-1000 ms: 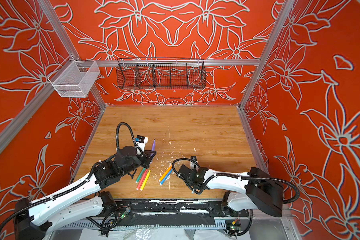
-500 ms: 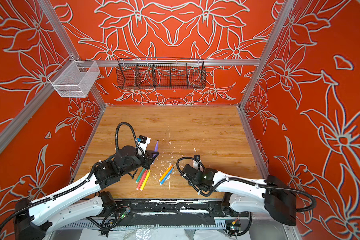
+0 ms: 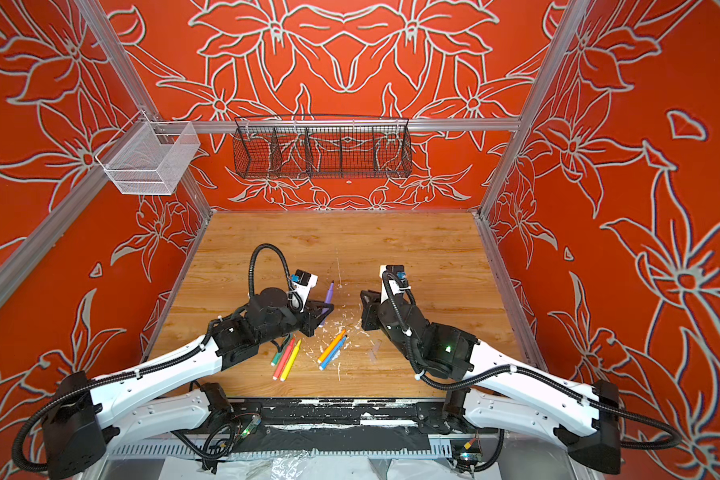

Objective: Insert the pens into the pen caps
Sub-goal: 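Lift the pink cap with the right gripper and carry it toward the purple marker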

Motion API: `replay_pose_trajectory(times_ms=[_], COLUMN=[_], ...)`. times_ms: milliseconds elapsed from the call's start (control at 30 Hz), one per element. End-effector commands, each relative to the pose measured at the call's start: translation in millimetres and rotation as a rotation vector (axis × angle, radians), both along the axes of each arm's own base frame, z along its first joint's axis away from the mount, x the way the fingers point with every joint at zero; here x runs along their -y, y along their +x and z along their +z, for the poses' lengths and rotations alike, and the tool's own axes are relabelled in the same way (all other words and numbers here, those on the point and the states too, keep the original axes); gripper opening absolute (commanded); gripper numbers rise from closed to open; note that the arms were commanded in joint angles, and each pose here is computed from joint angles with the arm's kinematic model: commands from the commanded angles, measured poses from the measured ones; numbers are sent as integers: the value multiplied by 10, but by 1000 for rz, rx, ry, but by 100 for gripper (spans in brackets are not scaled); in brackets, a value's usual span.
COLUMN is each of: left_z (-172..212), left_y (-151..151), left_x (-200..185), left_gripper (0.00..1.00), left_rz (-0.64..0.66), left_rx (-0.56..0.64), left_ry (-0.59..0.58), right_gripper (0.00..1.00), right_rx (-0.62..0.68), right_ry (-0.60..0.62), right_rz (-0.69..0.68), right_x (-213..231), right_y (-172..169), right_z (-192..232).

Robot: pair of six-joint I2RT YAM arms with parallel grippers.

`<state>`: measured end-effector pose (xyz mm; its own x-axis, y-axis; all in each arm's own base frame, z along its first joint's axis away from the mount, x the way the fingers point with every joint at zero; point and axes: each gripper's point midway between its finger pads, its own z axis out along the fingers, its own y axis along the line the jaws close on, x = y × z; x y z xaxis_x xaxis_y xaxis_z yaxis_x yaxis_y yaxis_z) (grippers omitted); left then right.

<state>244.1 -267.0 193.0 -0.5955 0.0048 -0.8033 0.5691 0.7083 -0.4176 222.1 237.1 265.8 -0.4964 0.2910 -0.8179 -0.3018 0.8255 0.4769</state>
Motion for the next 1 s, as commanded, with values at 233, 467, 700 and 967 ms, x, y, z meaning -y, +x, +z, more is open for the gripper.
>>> replay_pose_trajectory(times_ms=[233,467,700,967], left_z=[271,282,262,251], left_y=[-202,-241,-270,-296], left_x=[95,138,180,222], left_gripper=[0,0,0,0], left_rz=[-153,-177,-190,-204], left_rx=[111,121,122,122], left_ry=[-47,-52,-51,-45], right_gripper=[5,4,4,3], right_rx=[172,213,221,217], right_ry=[294,407,472,468], right_rz=[27,18,-55,-38], right_x=[-252,-183,-107,-331], right_y=[99,84,177,282], right_z=[236,302,401,451])
